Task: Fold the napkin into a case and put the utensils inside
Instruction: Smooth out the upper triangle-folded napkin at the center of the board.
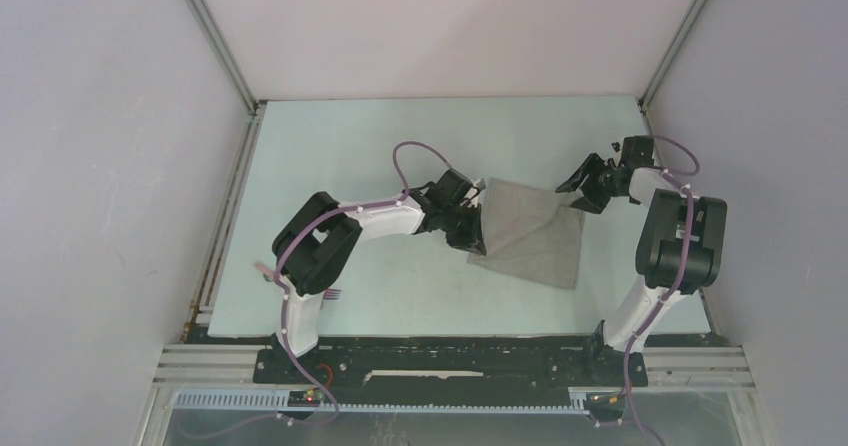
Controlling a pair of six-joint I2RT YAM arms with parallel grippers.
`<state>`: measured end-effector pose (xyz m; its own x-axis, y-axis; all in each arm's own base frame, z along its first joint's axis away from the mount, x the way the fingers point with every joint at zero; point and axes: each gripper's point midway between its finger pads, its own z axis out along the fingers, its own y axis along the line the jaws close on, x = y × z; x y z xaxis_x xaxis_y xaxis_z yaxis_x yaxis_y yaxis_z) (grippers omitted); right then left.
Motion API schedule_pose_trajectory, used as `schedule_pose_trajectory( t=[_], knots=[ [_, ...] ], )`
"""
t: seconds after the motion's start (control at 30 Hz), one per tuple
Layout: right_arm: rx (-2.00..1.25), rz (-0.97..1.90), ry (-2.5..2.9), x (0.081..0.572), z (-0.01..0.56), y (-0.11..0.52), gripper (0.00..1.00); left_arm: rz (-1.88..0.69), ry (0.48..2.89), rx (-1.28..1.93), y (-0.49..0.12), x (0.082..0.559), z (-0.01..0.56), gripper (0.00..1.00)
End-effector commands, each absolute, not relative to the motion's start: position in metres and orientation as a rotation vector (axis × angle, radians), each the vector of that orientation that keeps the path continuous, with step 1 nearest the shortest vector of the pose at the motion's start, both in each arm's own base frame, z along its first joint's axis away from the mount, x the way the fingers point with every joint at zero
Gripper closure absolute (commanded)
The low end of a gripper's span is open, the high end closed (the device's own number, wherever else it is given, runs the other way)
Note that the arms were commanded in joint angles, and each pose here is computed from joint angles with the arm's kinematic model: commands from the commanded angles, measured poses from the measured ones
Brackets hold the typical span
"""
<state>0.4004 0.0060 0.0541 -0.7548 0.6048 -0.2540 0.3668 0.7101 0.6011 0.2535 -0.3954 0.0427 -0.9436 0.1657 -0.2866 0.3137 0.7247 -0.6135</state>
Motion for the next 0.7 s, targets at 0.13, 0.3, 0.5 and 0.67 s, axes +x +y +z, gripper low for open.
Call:
schedule_pose_trajectory(
  t=[0.13, 0.3, 0.5, 0.67],
  knots=[
    [0.769, 0.789, 2.437, 0.414, 0.057, -0.003, 0.33, -0.935, 2.722, 0.343, -0.380, 0.262, 0.036, 1.00],
    [0.904, 0.764, 2.454, 0.408, 0.038, -0.022, 0.34, -0.900, 2.764, 0.294, -0.367, 0.267, 0.025, 1.00],
    [0.807, 0.811, 2.423, 0.412, 0.059, -0.010, 0.29, -0.955, 2.789, 0.311, -0.373, 0.264, 0.021, 1.00],
    [0.739, 0.797, 2.377, 0.410, 0.094, -0.005, 0.23, -0.958, 2.780, 0.312, -0.373, 0.264, 0.023, 1.00]
  ],
)
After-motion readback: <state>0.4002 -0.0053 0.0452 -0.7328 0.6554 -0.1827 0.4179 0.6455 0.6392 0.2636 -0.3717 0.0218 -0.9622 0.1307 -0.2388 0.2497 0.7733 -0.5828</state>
